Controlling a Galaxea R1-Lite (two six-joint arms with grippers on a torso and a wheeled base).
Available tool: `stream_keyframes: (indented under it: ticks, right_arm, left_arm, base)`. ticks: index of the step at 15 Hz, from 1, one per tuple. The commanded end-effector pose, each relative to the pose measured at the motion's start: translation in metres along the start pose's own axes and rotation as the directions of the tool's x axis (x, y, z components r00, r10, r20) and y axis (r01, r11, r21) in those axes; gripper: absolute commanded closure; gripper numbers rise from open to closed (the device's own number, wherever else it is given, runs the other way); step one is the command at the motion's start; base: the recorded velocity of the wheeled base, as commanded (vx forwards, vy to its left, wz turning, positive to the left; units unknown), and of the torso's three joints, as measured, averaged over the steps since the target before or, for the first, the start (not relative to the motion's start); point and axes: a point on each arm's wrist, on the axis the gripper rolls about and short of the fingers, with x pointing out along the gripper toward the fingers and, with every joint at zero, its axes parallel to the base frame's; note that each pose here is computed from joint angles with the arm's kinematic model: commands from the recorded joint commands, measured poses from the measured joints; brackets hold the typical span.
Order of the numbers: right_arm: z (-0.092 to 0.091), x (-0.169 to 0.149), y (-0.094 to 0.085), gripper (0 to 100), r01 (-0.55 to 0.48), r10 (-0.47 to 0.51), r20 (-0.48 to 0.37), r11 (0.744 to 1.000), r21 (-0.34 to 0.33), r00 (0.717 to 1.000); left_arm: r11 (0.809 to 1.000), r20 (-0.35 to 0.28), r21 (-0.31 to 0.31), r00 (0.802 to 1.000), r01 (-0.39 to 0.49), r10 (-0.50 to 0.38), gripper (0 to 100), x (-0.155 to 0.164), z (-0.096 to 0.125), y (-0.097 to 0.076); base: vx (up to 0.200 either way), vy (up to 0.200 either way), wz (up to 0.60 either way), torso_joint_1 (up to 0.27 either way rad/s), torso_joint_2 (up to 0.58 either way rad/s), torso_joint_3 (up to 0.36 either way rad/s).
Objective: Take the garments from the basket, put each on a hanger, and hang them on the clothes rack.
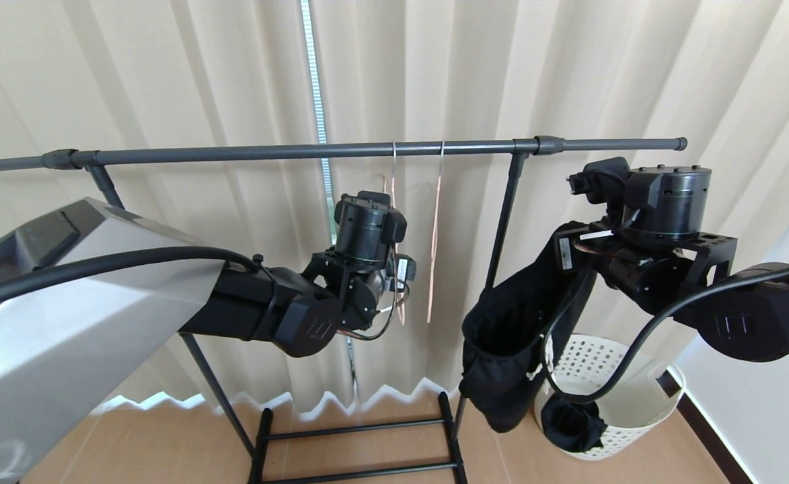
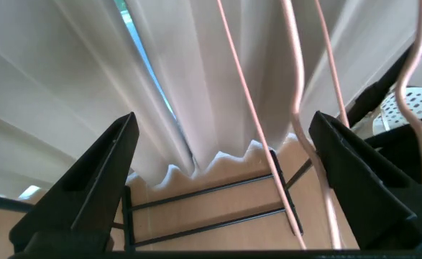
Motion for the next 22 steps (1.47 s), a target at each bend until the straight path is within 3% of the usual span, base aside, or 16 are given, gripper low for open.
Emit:
stream_keyframes:
  ticks: [1,5,11,17,18,22]
  right_arm:
    - [-0.001,0.001,0.002,100,-0.002,0.002,-0.004,1.0,-0.004,1.0]
    - [-0.003,0.003,0.003,100,-0.004,0.004,-0.008,1.0,-0.006,1.0]
    - [-0.003,0.002,0.003,100,-0.004,0.004,-0.008,1.0,-0.006,1.0]
    - [-0.003,0.002,0.003,100,-0.004,0.004,-0.008,1.0,-0.006,1.0]
    - [-0.003,0.002,0.003,100,-0.004,0.004,-0.008,1.0,-0.006,1.0]
    - [-0.003,0.002,0.003,100,-0.004,0.004,-0.008,1.0,-0.006,1.0]
  left_arm:
    - [1.0,-0.003,-0.003,1.0,-0.012,0.012,0,0.003,0.0,0.004]
    - [1.0,0.018,-0.012,1.0,-0.008,0.008,0,0.004,0.006,0.002]
    - [1.0,0.045,0.015,0.999,0.009,-0.009,0,0.031,0.001,-0.023]
    - [0.999,0.034,0.032,0.999,0.008,-0.009,0,0.035,-0.004,-0.025]
    - [0.999,0.028,0.036,1.0,0.006,-0.007,100,0.035,-0.006,-0.025]
    - [0.999,0.03,0.032,1.0,0.005,-0.006,100,0.021,0.001,-0.016]
  base:
    - [0.0,0.0,0.0,0.0,0.0,0.0]
    - [0.0,0.0,0.0,0.0,0.0,0.0]
    - [0.0,0.0,0.0,0.0,0.0,0.0]
    - [0.0,0.0,0.0,0.0,0.0,0.0]
    - [0.0,0.0,0.0,0.0,0.0,0.0]
    - [0.0,0.0,0.0,0.0,0.0,0.0]
